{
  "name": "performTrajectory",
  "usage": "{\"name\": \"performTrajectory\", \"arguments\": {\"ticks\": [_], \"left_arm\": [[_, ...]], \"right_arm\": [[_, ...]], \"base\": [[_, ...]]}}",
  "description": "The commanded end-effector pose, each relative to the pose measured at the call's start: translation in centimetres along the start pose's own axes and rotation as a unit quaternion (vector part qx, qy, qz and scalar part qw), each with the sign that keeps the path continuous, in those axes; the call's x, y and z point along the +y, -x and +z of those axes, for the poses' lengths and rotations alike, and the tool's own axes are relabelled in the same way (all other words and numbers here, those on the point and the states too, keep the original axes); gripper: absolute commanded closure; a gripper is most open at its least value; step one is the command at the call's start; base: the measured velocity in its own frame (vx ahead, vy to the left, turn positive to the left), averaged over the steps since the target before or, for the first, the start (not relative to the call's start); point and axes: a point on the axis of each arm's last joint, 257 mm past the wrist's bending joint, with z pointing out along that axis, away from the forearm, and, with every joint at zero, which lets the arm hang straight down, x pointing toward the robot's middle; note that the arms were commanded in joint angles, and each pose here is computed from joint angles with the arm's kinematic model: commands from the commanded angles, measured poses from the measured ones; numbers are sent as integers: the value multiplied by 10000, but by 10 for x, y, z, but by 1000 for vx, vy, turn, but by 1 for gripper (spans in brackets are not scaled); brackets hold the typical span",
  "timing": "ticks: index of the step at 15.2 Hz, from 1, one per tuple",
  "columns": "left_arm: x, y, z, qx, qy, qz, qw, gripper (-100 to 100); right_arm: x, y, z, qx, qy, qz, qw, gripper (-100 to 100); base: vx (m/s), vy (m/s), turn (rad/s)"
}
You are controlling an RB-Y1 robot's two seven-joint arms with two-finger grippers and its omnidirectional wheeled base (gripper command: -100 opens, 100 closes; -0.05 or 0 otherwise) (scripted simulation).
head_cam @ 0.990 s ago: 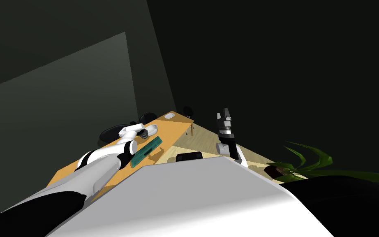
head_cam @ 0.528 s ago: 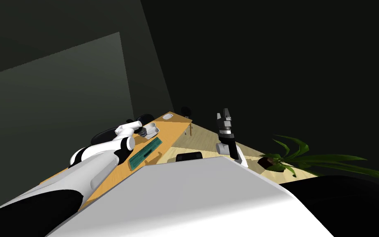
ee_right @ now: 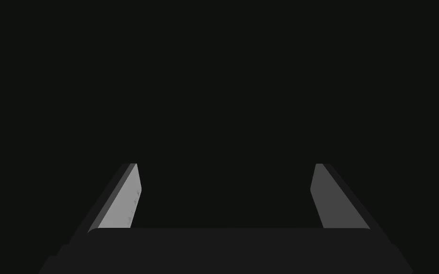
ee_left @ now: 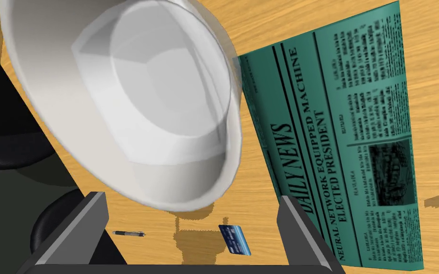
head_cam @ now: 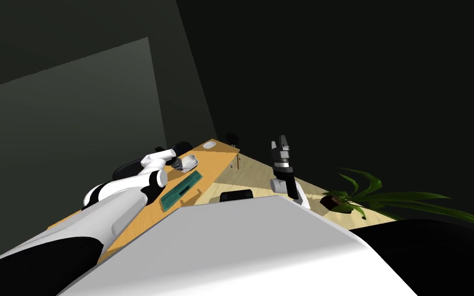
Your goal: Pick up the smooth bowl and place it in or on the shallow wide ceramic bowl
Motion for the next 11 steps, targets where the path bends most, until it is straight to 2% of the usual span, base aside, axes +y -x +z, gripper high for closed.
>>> {"name": "performTrajectory", "arguments": {"ticks": [1, 2, 3, 5, 7, 8, 10, 11], "left_arm": [[-19, 7, -19, -10, -67, -8, 10000, -100], [-19, 7, -19, -10, -67, -8, 10000, -100], [-26, 9, -26, -13, -91, -13, 10000, -100], [-26, 9, -26, -13, -91, -13, 10000, -100], [-38, 14, -39, -18, -137, -25, 9999, -100], [-38, 14, -39, -18, -137, -25, 9999, -100], [-49, 19, -53, -22, -183, -37, 9998, -100], [-49, 19, -53, -22, -183, -37, 9998, -100]], "right_arm": [[0, 0, 0, 0, 0, 0, 10000, 0], [0, 0, 0, 0, 0, 1, 10000, 0], [0, 0, 0, 0, 0, 1, 10000, 0], [0, 0, 0, 0, 0, 0, 10000, 0], [0, 0, 0, 0, 0, 0, 10000, 0], [0, 0, 0, 0, 0, 0, 10000, 0], [0, 0, 0, 0, 0, 0, 10000, 0], [0, 0, 0, 0, 0, 0, 10000, 0]], "base": [[-115, -93, -11], [-108, -93, -5], [-83, -79, 0], [-55, -49, 0], [-49, -39, -7], [-57, -47, -6], [-54, -55, -4], [-55, -56, 2]]}}
